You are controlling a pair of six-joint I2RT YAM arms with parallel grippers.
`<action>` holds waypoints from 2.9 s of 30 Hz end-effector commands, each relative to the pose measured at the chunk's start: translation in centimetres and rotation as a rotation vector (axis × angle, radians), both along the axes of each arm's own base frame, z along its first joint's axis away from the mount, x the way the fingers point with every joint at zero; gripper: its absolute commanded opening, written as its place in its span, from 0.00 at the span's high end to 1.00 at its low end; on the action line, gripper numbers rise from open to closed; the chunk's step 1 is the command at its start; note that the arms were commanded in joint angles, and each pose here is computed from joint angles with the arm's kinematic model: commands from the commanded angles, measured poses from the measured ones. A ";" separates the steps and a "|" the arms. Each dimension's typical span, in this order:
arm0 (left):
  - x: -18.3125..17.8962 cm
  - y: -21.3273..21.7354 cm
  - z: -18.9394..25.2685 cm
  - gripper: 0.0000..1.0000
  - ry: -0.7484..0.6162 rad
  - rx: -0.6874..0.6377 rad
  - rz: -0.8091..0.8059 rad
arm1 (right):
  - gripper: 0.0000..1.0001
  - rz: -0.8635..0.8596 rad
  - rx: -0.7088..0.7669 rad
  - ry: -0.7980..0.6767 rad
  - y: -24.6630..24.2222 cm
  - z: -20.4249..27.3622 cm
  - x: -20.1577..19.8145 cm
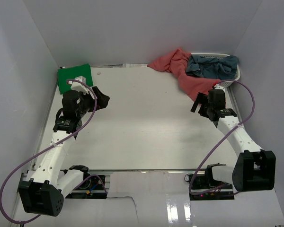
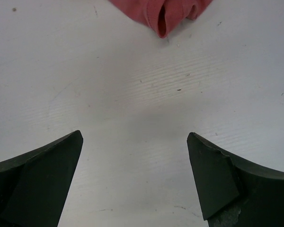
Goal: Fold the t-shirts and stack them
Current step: Grab crumpled tshirt from bin with the right arm
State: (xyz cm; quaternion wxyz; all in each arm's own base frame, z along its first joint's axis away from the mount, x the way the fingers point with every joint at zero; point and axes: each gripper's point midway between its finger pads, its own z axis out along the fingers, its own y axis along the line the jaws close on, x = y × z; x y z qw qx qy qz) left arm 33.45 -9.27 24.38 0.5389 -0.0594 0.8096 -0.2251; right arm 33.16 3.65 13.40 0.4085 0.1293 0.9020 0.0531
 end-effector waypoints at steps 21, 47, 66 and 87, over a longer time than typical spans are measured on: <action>-0.5 -0.4 0.9 0.02 -0.029 -0.014 -0.028 | 0.16 -0.237 -0.057 -0.026 -4.3 -4.1 11.9; 0.1 0.0 -0.1 0.02 0.001 0.006 -0.006 | 0.44 -0.197 -0.064 0.066 -3.7 -7.2 15.9; -0.1 0.1 0.2 0.02 -0.008 0.009 -0.002 | 0.92 -0.150 0.000 0.058 -2.3 -5.6 16.5; -0.1 -0.2 0.3 0.02 -0.010 0.005 -0.017 | 0.91 0.509 0.203 -0.479 10.1 27.6 8.9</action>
